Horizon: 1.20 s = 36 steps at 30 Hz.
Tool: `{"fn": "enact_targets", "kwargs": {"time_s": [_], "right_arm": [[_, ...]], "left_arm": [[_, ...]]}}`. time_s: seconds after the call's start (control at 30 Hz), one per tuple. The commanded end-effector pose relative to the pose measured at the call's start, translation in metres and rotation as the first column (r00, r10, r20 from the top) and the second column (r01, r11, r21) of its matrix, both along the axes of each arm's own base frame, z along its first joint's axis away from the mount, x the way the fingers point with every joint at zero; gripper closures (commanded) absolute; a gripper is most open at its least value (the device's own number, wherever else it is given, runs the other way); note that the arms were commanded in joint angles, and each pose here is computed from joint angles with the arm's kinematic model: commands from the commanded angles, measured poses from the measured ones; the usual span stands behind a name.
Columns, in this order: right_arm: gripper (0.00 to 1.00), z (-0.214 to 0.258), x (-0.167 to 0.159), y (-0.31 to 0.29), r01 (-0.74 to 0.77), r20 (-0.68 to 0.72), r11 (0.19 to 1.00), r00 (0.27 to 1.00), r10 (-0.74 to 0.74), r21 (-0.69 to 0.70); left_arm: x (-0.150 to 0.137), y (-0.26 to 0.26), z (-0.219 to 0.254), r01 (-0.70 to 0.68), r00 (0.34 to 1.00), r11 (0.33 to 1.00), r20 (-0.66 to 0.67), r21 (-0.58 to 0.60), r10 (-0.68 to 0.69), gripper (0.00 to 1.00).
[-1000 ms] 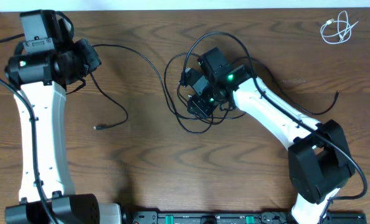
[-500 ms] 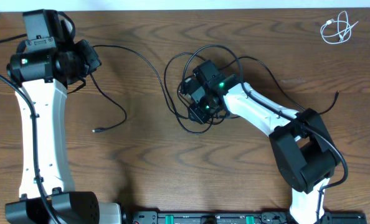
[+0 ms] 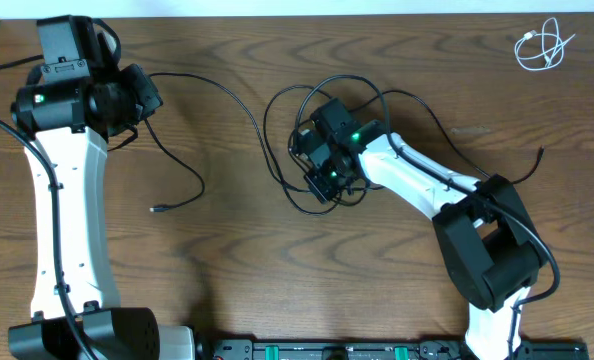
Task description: Untangle cables
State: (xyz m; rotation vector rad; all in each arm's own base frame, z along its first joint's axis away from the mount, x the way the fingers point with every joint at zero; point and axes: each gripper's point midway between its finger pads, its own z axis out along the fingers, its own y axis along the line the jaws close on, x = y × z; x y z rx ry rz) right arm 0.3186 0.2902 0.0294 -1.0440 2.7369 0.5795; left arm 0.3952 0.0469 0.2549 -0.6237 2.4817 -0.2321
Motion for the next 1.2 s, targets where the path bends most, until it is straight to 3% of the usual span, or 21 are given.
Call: {"fn": "enact_targets", "kwargs": {"time_s": [0.0,0.33,0.57,0.77,0.93,1.07,1.17], "right_arm": [[0.99,0.047,-0.002,0.005,0.010,0.042,0.998,0.999,-0.013,0.063],[0.99,0.139,-0.045,-0.015,0.022,0.054,0.989,0.998,-0.030,0.147],[0.99,0.192,-0.063,-0.012,0.001,0.091,0.958,0.995,-0.028,0.286],[0.99,0.212,-0.020,-0.013,0.082,0.196,0.930,0.967,-0.161,0.358],[0.99,0.234,0.047,-0.054,0.238,0.332,0.884,0.862,-0.384,0.403],[0.99,0.227,0.069,-0.089,0.342,0.360,0.868,0.808,-0.467,0.359],[0.99,0.207,0.073,-0.108,0.379,0.355,0.881,0.812,-0.464,0.284]], "left_arm": [[0.000,0.003,0.001,0.000,1.000,1.000,0.000,0.014,0.000,0.93],[0.000,0.003,0.001,0.000,1.000,1.000,0.000,0.014,0.000,0.93],[0.000,0.003,0.001,0.000,1.000,1.000,0.000,0.014,0.000,0.93],[0.000,0.003,0.001,0.000,1.000,1.000,0.000,0.013,0.000,0.93],[0.000,0.003,0.001,0.000,1.000,1.000,0.000,0.014,0.000,0.93],[0.000,0.003,0.001,-0.001,1.000,1.000,0.000,0.014,0.001,0.92],[0.000,0.003,0.001,0.000,1.000,1.000,0.000,0.014,0.000,0.93]]}}
